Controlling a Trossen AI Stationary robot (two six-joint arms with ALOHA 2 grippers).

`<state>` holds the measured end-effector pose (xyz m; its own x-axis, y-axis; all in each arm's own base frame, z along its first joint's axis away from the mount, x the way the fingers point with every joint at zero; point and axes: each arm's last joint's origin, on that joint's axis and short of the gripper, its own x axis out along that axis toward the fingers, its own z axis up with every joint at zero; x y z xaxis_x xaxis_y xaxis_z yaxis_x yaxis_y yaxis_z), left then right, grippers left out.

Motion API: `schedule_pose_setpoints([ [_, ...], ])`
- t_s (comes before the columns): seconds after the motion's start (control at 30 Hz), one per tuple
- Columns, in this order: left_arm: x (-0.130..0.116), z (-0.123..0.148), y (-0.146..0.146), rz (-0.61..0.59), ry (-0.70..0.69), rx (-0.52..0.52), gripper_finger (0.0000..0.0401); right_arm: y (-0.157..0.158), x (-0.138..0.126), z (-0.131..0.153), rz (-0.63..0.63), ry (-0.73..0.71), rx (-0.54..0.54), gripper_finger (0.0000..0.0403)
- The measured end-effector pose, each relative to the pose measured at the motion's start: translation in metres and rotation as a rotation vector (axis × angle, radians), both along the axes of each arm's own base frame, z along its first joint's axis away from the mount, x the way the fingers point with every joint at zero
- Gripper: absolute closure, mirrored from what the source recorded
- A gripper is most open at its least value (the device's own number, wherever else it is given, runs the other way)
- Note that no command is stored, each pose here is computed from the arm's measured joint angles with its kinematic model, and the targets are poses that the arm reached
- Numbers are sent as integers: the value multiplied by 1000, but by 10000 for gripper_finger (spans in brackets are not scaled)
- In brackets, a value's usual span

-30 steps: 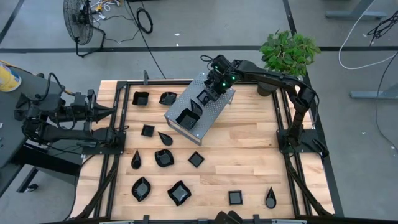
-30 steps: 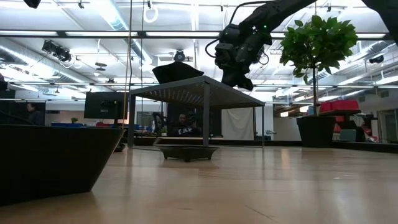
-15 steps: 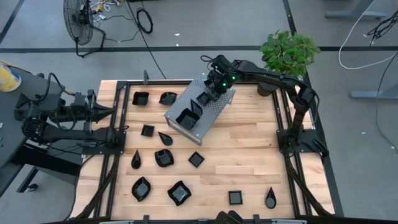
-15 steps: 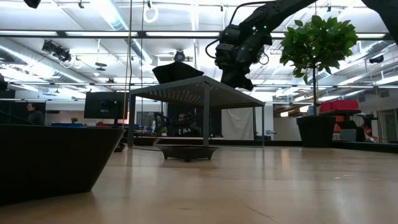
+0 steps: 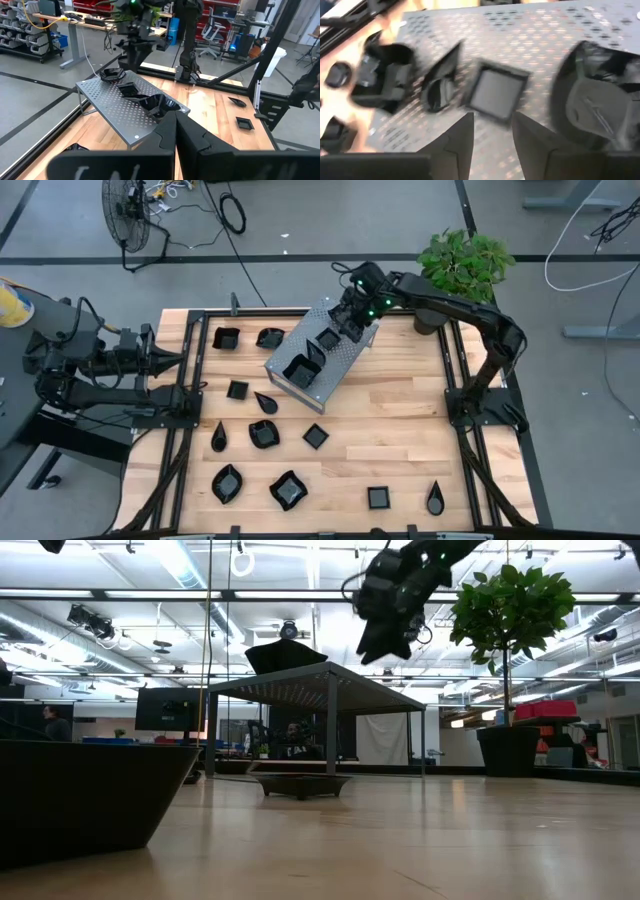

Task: Pick & Place Mini shaped plates
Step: Stack the black square shape plate on top of the black square shape plate on the shelf

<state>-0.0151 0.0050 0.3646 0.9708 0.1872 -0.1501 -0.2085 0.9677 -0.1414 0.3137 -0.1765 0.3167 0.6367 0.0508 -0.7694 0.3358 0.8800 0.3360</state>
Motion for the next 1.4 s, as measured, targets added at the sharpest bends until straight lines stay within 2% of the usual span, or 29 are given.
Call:
schedule_pose_setpoints([
  [0.3, 0, 0, 0, 0, 0, 0, 396, 55, 9, 14, 162, 1, -7, 266],
  [0.77, 0, 0, 0, 0, 0, 0, 396, 130, 32, 7, 291, 33, 75, 266],
  [1.07, 0, 0, 0, 0, 0, 0, 396, 176, 36, -40, 233, 114, 221, 266],
  [1.4, 0, 0, 0, 0, 0, 1, 396, 215, 34, -84, 40, 146, 418, 266],
])
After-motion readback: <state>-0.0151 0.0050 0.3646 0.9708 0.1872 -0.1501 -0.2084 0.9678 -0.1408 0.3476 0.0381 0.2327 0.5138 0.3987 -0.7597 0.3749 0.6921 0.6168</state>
